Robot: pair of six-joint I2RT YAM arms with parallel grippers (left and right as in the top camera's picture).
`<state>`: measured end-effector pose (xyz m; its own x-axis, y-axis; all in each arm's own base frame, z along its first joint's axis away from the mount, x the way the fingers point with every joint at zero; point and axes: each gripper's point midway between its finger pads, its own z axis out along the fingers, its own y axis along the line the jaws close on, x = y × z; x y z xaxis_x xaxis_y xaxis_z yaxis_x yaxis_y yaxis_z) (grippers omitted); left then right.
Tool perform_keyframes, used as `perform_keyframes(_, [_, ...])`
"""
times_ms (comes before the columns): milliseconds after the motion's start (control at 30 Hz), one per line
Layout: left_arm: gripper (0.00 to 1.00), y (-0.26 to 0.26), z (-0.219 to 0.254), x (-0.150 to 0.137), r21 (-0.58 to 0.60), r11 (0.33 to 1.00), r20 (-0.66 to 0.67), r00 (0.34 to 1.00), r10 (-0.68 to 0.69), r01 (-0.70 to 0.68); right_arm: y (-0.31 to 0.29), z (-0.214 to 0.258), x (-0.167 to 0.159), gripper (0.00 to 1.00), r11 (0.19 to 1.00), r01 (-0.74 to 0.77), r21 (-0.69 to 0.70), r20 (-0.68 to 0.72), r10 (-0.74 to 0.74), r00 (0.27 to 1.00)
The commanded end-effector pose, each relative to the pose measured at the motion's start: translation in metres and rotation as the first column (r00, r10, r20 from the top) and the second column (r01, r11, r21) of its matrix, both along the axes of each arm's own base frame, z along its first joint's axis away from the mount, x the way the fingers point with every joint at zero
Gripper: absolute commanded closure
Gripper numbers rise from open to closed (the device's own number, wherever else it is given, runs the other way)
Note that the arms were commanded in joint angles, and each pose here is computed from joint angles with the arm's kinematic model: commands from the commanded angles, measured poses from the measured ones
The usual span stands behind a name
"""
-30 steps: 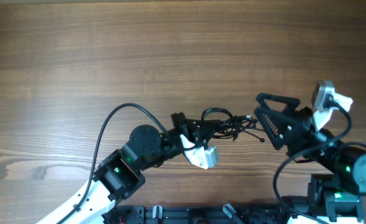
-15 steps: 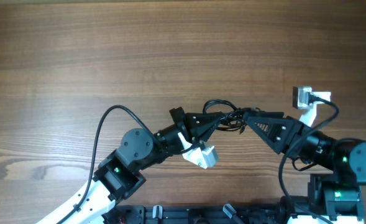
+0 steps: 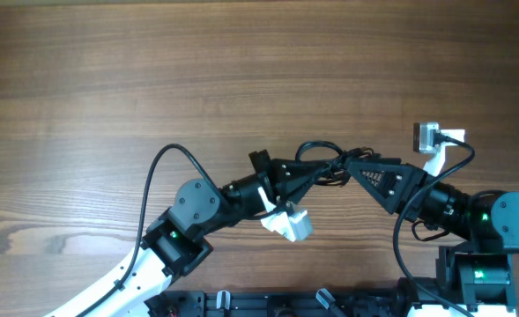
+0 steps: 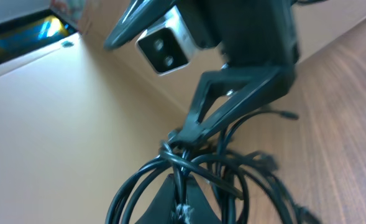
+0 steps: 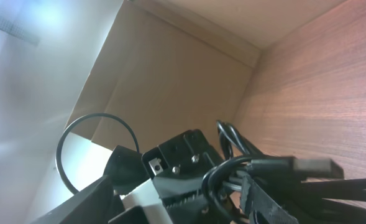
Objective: Untangle cables
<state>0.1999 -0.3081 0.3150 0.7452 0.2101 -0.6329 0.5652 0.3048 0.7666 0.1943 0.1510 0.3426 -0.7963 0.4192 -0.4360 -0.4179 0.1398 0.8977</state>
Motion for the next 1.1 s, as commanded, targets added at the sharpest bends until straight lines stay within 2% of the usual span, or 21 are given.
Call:
perform_keyframes(0, [0.96, -0.01, 0.004, -0.031, 0.003, 0.983, 0.026, 0.982, -0.186, 0.186, -0.001, 0.003, 0.004, 0.31, 1.0, 0.025, -0.006, 0.023, -0.025, 0.999])
perform_keyframes(67, [0.96, -0.015, -0.004, -0.037, 0.005, 0.97, -0.03, 0.97, -0.242, 0.242, -0.001, 0.003, 0.003, 0.32, 1.0, 0.021, -0.007, 0.025, -0.021, 0.999])
perform_keyframes(233, [0.96, -0.025, -0.011, -0.047, 0.012, 0.955, -0.04, 0.955, -0.296, 0.296, -0.001, 0.003, 0.003, 0.32, 1.0, 0.021, -0.007, 0.024, -0.021, 0.999])
perform_keyframes(367, [0.96, -0.025, -0.007, -0.037, -0.003, 0.972, -0.031, 0.971, -0.236, 0.236, 0.001, 0.003, 0.0, 0.33, 1.0, 0.002, -0.021, 0.045, -0.001, 0.999])
perform_keyframes(800, [0.96, -0.026, -0.012, -0.039, 0.008, 0.968, -0.056, 0.967, -0.25, 0.251, -0.001, -0.017, 0.026, 0.3, 0.995, 0.028, -0.099, 0.105, -0.018, 0.994])
perform_keyframes(833, [0.96, -0.026, -0.014, -0.038, 0.013, 0.97, -0.064, 0.968, -0.241, 0.242, -0.001, -0.017, 0.026, 0.3, 0.995, 0.028, -0.099, 0.105, -0.017, 0.994])
perform_keyframes(933, [0.96, -0.022, -0.014, -0.019, 0.001, 0.991, -0.095, 0.986, -0.134, 0.135, 0.0, -0.016, 0.024, 0.46, 0.995, 0.019, -0.099, 0.111, -0.008, 0.994])
perform_keyframes(967, [0.96, -0.02, -0.014, -0.01, -0.003, 0.997, -0.098, 0.992, -0.082, 0.082, 0.0, -0.016, 0.024, 0.47, 0.995, 0.017, -0.099, 0.111, -0.006, 0.994])
perform_keyframes(1067, [0.96, -0.018, -0.012, -0.004, -0.011, 0.999, -0.094, 0.995, -0.044, 0.043, 0.0, -0.016, 0.024, 0.48, 0.995, 0.017, -0.1, 0.113, -0.006, 0.994])
